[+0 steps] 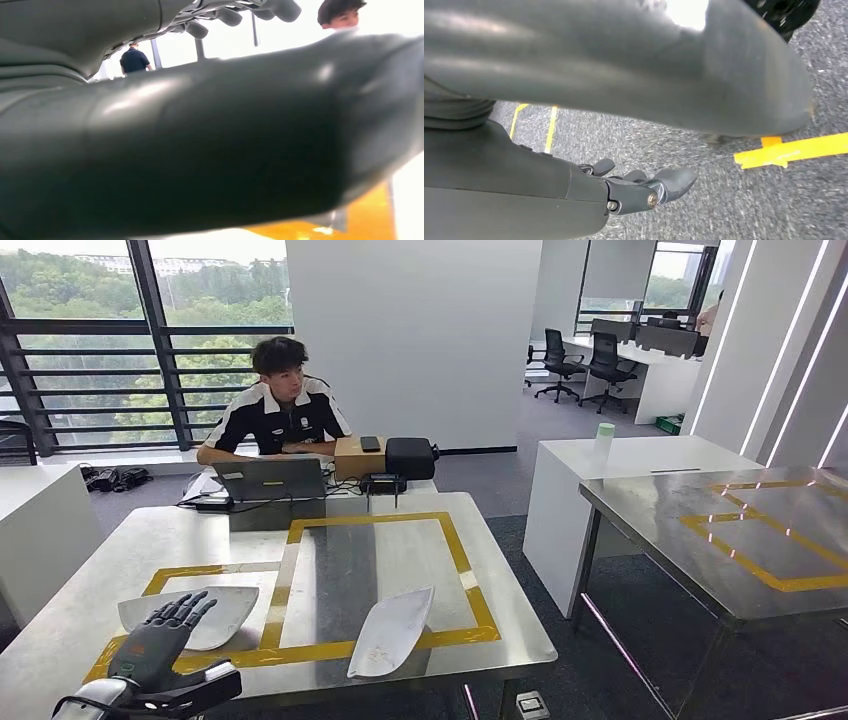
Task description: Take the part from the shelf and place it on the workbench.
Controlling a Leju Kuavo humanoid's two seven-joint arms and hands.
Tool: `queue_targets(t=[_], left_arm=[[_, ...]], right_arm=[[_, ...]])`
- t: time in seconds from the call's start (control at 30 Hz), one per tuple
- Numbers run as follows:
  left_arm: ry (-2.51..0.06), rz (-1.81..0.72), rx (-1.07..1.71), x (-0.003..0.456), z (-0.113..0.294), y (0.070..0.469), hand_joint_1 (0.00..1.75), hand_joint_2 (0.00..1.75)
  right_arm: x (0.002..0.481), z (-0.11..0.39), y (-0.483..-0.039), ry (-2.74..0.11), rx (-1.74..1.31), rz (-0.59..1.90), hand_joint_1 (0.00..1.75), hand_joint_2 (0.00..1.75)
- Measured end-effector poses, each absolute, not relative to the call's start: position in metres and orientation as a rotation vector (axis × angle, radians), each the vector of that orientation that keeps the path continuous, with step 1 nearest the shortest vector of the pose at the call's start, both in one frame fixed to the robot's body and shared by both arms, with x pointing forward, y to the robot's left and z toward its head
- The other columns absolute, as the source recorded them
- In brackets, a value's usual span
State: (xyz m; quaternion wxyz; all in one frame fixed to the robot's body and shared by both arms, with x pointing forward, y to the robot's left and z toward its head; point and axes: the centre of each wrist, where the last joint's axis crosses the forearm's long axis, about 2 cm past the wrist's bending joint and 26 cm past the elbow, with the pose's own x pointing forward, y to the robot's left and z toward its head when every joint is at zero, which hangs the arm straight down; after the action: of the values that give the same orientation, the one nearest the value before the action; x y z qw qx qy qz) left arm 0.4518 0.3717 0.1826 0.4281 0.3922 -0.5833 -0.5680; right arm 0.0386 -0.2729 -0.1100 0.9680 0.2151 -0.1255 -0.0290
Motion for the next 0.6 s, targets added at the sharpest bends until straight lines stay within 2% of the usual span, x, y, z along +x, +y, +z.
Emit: queue_targets(t=[0.6], left_arm=[[-1.414,-1.427,0.984,0.441,0.170,0.389,0.00,0.00]], right_arm=[[0.042,-0.110,-0.279,-0.256,0.431,-0.048,0.00,0.00]])
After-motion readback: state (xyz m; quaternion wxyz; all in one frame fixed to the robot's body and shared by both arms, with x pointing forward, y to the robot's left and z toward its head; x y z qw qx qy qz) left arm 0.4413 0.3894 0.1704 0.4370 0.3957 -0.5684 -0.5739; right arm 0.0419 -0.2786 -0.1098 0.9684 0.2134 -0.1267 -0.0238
